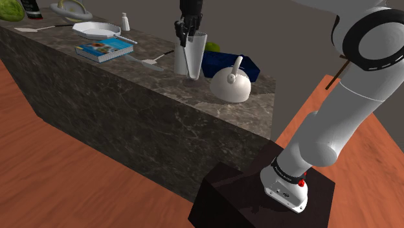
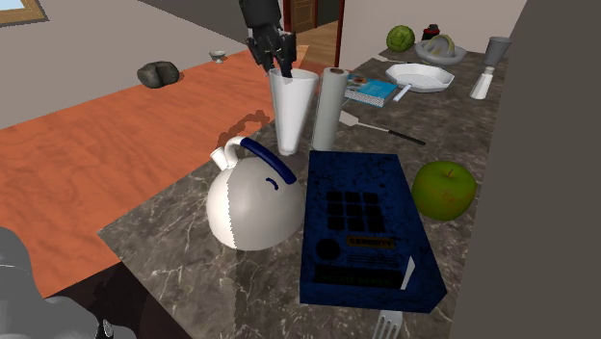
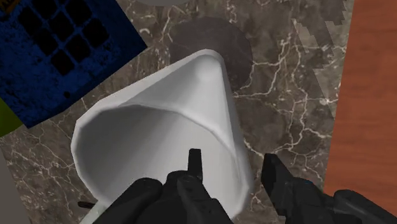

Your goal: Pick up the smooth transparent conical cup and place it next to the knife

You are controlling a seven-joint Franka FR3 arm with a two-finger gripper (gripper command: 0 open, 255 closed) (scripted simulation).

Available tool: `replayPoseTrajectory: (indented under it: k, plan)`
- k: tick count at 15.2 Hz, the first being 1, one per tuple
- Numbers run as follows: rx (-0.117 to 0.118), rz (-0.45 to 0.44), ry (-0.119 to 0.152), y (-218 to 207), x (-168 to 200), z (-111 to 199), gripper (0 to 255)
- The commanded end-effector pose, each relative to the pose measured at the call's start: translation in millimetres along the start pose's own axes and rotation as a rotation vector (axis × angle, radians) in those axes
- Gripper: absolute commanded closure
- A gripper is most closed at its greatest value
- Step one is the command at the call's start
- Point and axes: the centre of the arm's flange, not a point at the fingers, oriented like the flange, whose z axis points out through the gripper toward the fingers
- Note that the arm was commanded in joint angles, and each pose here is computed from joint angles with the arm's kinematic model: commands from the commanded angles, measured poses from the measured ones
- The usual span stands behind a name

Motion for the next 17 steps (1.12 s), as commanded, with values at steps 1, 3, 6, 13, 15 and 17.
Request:
replayPoseTrajectory:
  k: [1, 3, 6, 13, 15, 17]
  plan:
    - [0.000, 0.000, 0.001, 0, 0, 0, 0]
    - [0.000, 0.000, 0.001, 0, 0, 0, 0]
    - [0.000, 0.000, 0.001, 0, 0, -13, 0]
    - [0.000, 0.000, 0.001, 0, 0, -50, 0]
    - [0.000, 0.000, 0.001, 0, 0, -50, 0]
    - [0.000, 0.000, 0.001, 0, 0, -50, 0]
